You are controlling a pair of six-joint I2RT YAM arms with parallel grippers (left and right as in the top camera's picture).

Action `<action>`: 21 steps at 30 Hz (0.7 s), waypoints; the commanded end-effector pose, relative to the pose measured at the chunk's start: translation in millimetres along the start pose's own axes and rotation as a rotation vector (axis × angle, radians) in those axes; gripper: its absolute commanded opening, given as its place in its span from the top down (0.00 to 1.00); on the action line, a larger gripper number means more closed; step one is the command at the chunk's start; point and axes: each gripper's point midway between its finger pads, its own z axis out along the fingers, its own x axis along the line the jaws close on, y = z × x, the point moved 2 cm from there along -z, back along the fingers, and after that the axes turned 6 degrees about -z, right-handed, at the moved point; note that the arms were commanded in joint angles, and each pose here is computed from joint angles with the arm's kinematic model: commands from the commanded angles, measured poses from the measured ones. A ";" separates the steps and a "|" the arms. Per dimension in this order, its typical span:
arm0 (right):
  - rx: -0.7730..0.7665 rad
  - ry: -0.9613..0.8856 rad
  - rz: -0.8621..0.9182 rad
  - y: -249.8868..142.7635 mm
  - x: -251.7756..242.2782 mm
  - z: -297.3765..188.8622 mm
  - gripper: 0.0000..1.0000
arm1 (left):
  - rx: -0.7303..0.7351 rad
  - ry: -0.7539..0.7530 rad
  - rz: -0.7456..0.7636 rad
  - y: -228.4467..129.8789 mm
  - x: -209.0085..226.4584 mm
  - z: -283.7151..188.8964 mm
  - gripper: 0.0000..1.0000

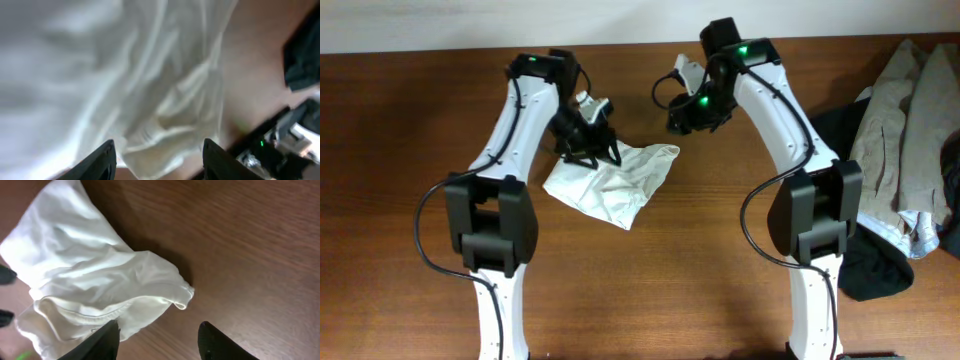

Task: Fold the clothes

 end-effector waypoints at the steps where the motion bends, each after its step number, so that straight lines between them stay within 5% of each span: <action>1: -0.014 -0.066 0.038 1.8 -2.0 -17.5 0.46 | -0.017 0.046 0.010 -2.4 -11.1 1.1 0.45; 5: 0.035 -0.079 0.072 -11.4 -9.3 -20.4 0.50 | 0.085 0.140 0.055 -25.0 -11.9 50.6 0.51; 9: 0.089 -0.133 0.121 -27.6 -29.7 -27.9 0.51 | 0.328 0.221 0.023 -83.5 7.4 73.4 0.98; 12: 0.096 -0.136 0.156 -33.7 -42.2 -33.6 0.52 | 0.371 0.318 0.011 -94.3 23.7 66.5 1.00; 15: 0.110 -0.138 0.190 -41.3 -52.7 -39.0 0.51 | 0.255 0.321 0.037 -75.1 15.7 36.1 0.85; 16: 0.112 -0.138 0.202 -43.4 -56.6 -41.0 0.51 | 0.150 0.305 0.059 -59.4 8.1 14.2 0.72; 17: 0.116 -0.139 0.212 -45.8 -59.9 -42.7 0.50 | 0.055 0.297 0.072 -45.3 5.3 -5.4 0.26; 18: 0.123 -0.139 0.227 -49.4 -63.8 -45.0 0.50 | -0.070 0.277 0.013 -27.9 11.6 -29.2 0.01; 21: 0.125 -0.140 0.243 -52.5 -69.4 -47.8 0.50 | -0.142 0.252 -0.168 -13.6 47.0 -40.1 0.01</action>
